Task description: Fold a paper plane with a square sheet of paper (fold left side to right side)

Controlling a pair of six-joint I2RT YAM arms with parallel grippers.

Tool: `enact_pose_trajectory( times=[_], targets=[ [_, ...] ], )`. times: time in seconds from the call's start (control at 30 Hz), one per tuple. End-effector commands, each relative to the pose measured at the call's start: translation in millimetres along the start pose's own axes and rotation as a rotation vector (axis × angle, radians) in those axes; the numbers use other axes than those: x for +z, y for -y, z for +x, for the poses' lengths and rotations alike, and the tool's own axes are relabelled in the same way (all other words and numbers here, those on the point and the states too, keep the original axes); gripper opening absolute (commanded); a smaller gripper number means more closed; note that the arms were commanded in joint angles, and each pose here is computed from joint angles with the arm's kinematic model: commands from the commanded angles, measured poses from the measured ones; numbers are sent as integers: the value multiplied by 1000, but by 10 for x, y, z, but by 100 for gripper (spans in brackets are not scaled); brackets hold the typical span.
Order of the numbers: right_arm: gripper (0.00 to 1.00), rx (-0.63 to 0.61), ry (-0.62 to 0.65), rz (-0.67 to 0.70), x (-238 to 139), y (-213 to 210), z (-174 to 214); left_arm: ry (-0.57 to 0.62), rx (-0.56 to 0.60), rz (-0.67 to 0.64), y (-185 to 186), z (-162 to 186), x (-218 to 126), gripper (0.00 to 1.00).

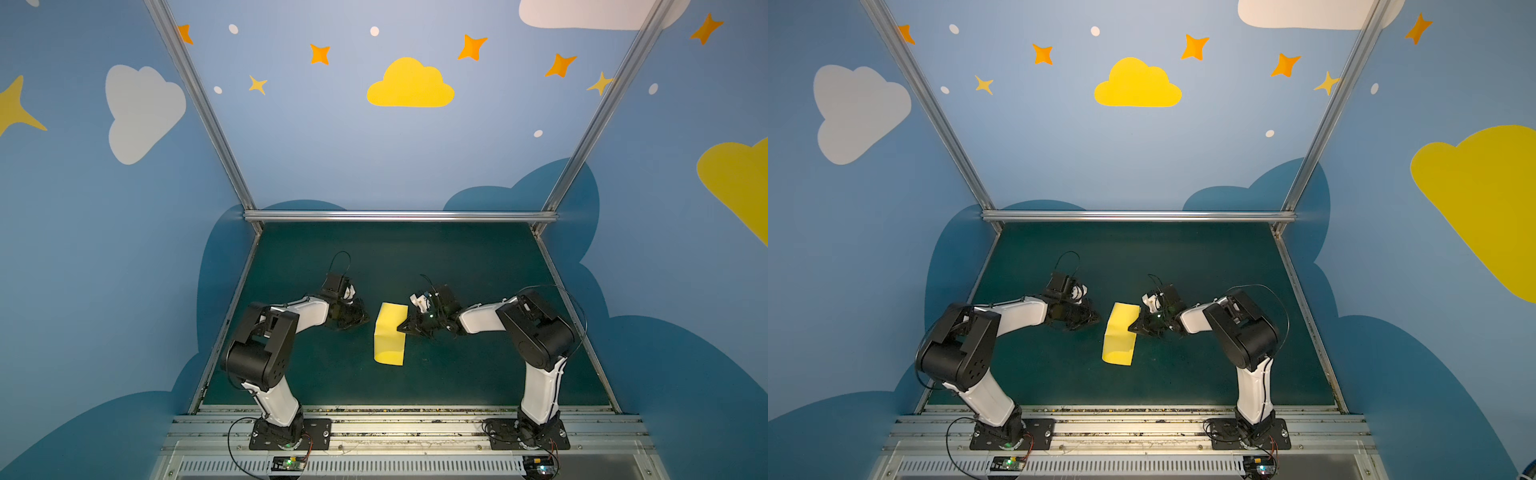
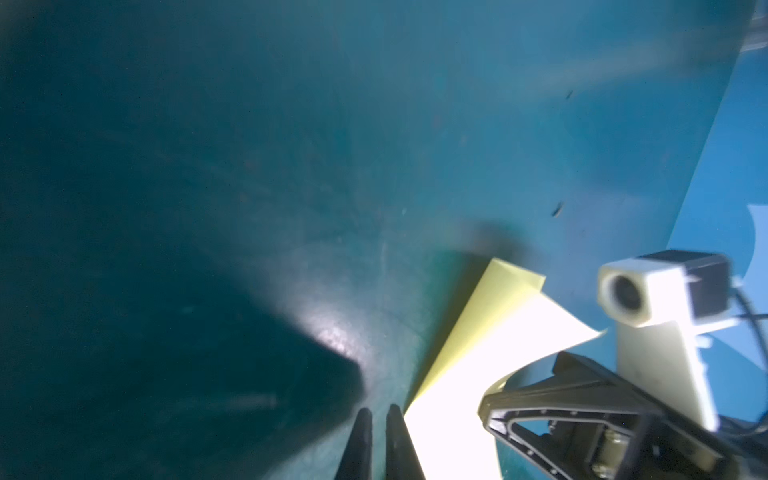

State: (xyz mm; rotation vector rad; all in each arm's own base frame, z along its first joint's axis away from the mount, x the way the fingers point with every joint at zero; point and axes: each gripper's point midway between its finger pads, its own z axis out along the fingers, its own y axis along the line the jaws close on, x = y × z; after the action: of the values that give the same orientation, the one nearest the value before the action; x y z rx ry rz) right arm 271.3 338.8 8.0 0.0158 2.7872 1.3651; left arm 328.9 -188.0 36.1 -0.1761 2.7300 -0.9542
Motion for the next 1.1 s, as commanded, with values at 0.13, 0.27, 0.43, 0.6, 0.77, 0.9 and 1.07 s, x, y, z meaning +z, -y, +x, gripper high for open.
enact_pose_trajectory(
  times=[0.13,0.27,0.43,0.6,0.77,0.9,1.07],
  targets=[
    [0,156,-72,320,106,994,422,-16,139,102,570,-91,-3,13],
    [0,160,-73,326,112,1016,427,-66,160,103,657,-85,228,13],
    [0,161,-75,332,102,1034,439,-81,119,34,376,-123,439,12],
    [0,158,-76,330,102,1028,443,-73,46,-40,-35,-118,456,11],
    [0,156,-78,332,109,1040,448,-21,-19,-62,-272,-171,273,11],
    [0,161,-83,336,119,1069,461,24,20,-3,-46,-275,70,11],
    [0,162,-83,341,119,1091,471,42,106,96,389,-297,-62,13]
  ],
)
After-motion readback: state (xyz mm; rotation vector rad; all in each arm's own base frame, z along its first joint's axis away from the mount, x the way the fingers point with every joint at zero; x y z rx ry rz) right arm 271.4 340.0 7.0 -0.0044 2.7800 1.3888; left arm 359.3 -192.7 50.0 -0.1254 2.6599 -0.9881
